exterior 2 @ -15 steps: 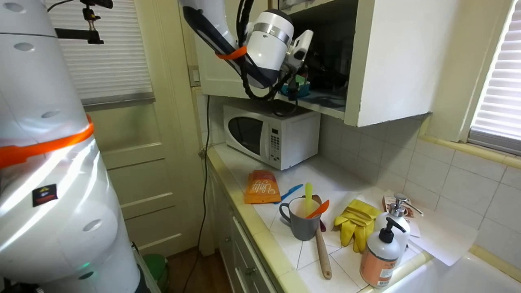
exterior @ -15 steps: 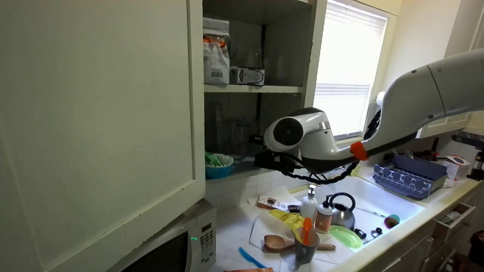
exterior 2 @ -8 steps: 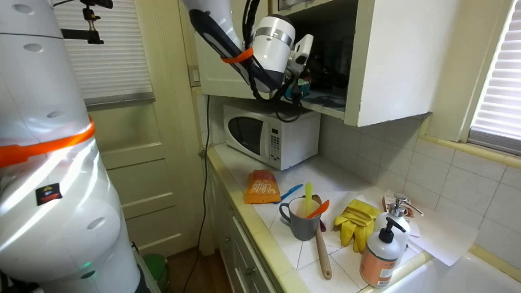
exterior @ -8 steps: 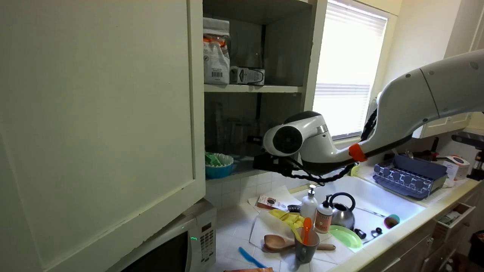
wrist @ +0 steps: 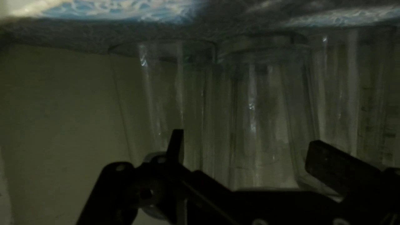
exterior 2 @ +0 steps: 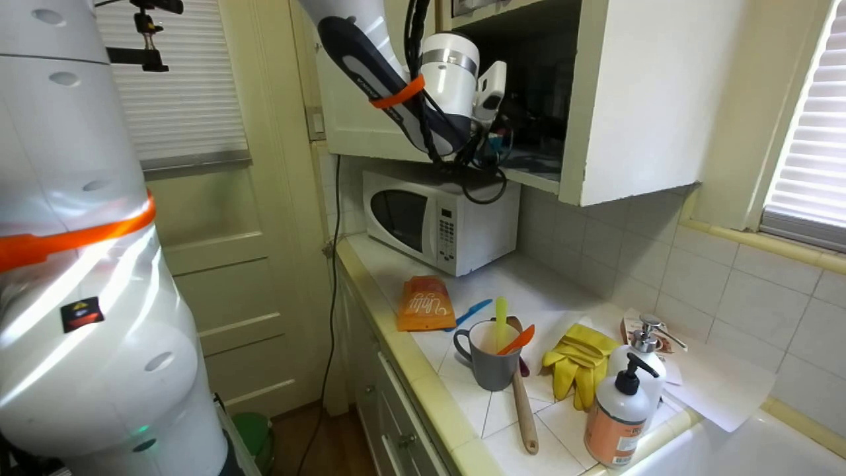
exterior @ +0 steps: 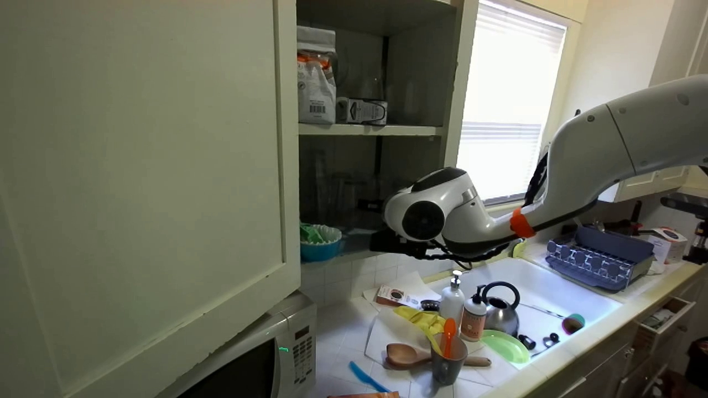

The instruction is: Remove one cup from the cabinet

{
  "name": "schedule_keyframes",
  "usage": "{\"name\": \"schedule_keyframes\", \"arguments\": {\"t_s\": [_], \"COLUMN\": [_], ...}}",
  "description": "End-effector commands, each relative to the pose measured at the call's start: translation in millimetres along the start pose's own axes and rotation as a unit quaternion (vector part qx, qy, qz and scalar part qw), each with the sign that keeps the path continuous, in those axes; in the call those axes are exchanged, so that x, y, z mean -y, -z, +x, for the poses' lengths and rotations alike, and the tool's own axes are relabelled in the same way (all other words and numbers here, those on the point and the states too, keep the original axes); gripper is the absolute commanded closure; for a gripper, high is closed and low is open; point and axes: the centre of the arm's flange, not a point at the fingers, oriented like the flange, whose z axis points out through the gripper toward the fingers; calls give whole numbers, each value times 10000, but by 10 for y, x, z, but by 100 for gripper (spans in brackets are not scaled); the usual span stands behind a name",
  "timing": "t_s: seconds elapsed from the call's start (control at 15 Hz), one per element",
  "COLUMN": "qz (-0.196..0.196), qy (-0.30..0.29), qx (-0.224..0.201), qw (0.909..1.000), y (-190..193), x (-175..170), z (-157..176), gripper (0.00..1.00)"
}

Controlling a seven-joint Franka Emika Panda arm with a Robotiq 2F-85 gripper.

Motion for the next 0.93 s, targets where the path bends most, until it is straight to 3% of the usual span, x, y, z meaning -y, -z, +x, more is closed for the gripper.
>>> {"name": "schedule_keyframes", "arguments": {"t_s": [0.0,0.4,0.87], "qz": [341,835,977], "qy": [-24,191,300], "qx": [-143,-236,-344], "qw": [9993,9960,9942], "y": [-94,-172,-223], "x": [-16,-66,-108], "z": [-83,-133,-187], "gripper": [0,0,0]}}
